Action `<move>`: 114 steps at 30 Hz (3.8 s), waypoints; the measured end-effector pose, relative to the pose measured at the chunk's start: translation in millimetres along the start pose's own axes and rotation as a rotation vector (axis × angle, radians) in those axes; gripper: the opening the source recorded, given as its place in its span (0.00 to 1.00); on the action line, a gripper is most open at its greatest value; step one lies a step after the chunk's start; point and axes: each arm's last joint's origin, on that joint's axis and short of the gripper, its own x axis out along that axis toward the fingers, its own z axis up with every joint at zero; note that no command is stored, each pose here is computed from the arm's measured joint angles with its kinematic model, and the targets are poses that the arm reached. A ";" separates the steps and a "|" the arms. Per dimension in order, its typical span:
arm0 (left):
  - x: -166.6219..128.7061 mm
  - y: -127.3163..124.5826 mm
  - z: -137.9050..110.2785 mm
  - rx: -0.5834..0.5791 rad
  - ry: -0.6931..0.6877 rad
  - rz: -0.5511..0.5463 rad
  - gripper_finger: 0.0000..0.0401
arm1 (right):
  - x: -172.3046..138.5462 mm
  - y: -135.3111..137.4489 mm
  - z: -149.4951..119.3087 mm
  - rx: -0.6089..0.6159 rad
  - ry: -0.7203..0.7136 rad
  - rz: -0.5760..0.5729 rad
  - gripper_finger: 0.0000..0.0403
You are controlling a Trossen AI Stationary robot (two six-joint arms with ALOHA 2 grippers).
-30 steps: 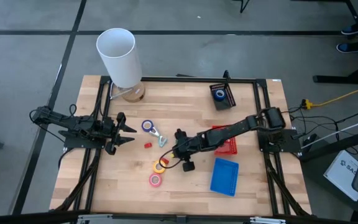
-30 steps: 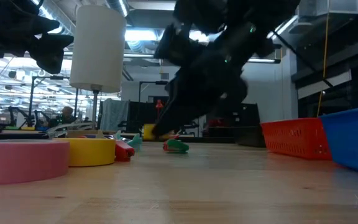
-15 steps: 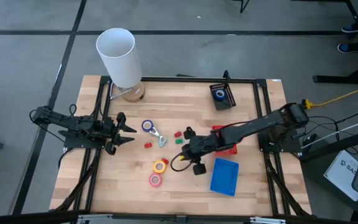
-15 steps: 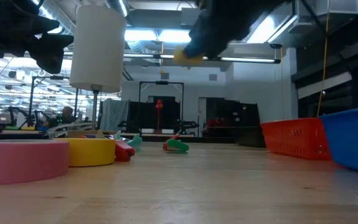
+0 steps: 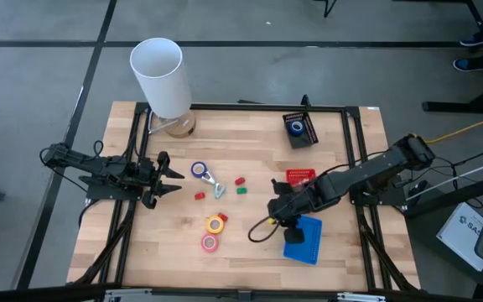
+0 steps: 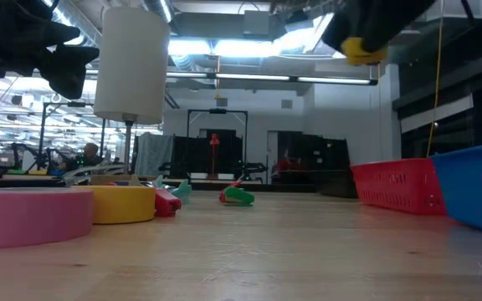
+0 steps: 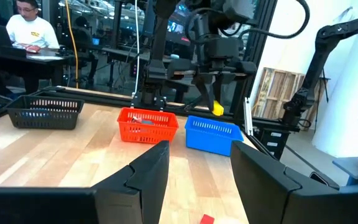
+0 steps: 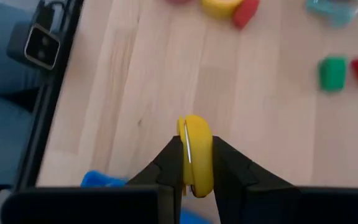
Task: Pick and place Stapler, Stapler remover, tape
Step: Put the yellow stapler into the blue basket, then put the green stapler into the blue basket
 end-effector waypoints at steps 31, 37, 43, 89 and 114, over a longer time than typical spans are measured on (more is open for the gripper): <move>0.0 0.0 0.0 0.000 0.000 0.000 0.42 | 26.5 19.8 -89.7 0.341 0.235 -0.121 0.16; 0.0 0.0 0.0 0.000 0.000 0.000 0.42 | 32.9 18.0 -95.1 0.345 0.218 -0.110 0.20; 0.0 0.0 0.1 0.000 0.000 0.000 0.42 | 34.4 17.7 -94.1 0.347 0.199 -0.098 0.28; 0.0 0.0 0.0 0.000 0.000 0.000 0.42 | -43.6 -59.7 14.4 -0.276 -0.129 -0.218 0.52; 0.0 0.0 0.1 0.000 0.000 0.000 0.42 | -12.0 -70.0 33.6 -0.252 -0.215 -0.330 0.52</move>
